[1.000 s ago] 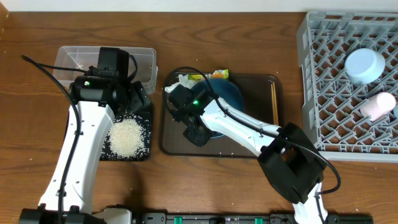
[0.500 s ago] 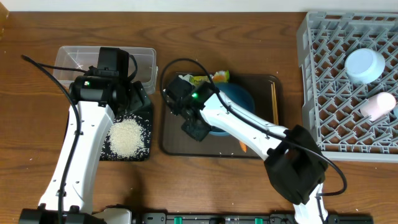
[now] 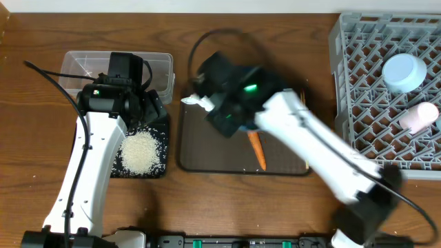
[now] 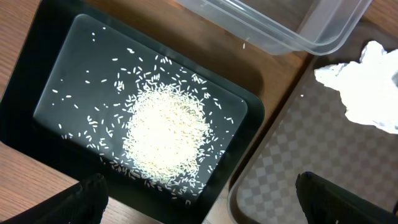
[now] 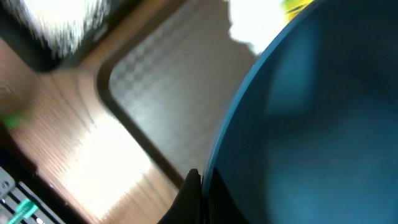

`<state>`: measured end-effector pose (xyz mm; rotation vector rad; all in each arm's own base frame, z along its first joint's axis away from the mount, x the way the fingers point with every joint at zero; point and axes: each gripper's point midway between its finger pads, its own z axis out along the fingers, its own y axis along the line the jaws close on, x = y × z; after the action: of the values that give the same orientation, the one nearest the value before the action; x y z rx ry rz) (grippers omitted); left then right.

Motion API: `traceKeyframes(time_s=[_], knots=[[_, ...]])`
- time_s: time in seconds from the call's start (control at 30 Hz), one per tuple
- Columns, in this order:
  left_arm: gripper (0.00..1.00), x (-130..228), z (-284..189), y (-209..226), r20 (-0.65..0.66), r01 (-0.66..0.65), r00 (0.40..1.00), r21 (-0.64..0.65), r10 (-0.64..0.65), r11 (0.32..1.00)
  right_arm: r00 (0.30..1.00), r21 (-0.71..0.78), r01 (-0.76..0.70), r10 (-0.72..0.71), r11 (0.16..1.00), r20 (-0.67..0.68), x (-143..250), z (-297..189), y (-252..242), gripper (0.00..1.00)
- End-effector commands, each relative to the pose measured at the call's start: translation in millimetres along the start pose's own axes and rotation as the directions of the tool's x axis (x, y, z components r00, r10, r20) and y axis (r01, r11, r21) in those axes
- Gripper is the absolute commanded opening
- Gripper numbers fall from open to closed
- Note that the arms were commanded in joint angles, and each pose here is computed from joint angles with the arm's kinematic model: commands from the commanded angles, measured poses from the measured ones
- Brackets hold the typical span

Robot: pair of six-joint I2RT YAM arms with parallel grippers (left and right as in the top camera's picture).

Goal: Sort waste into correct bins and load items into the dishwasher rack
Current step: 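Carry the blue plate to the rack and release it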

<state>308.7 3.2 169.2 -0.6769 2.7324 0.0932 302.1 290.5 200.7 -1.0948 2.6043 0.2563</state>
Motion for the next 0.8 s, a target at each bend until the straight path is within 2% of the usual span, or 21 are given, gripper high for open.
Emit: traceKeyframes(time_s=[0.0,0.17,0.4,0.57,0.7,0.77], knots=[[0.99,-3.9,-3.5,1.3,0.015,0.015,1.000,-0.002,-0.014,1.000,0.987,-0.020,-0.034,0.036,0.999,0.156,-11.1,-54.9,-38.4,0.01],[0.99,-3.9,-3.5,1.3,0.015,0.015,1.000,-0.002,-0.015,1.000,0.925,-0.153,-0.148,0.191,0.977,0.327,-7.0,-105.7,-106.8,0.01],[0.99,-3.9,-3.5,1.3,0.015,0.015,1.000,-0.002,-0.015,1.000,0.738,-0.288,-0.279,0.397,0.916,0.546,26.1,-164.3,-227.1,0.01],[0.99,-3.9,-3.5,1.3,0.015,0.015,1.000,-0.002,-0.014,1.000,0.563,-0.331,-0.165,0.364,0.929,0.742,55.4,-221.6,-284.3,0.01],[0.99,-3.9,-3.5,1.3,0.015,0.015,1.000,-0.002,-0.014,1.000,0.445,-0.322,-0.084,0.324,0.943,0.835,83.2,-252.3,-322.9,0.01],[0.99,-3.9,-3.5,1.3,0.015,0.015,1.000,-0.002,-0.014,1.000,0.410,-0.323,-0.108,0.338,0.940,0.847,99.6,-255.7,-348.5,0.01]])
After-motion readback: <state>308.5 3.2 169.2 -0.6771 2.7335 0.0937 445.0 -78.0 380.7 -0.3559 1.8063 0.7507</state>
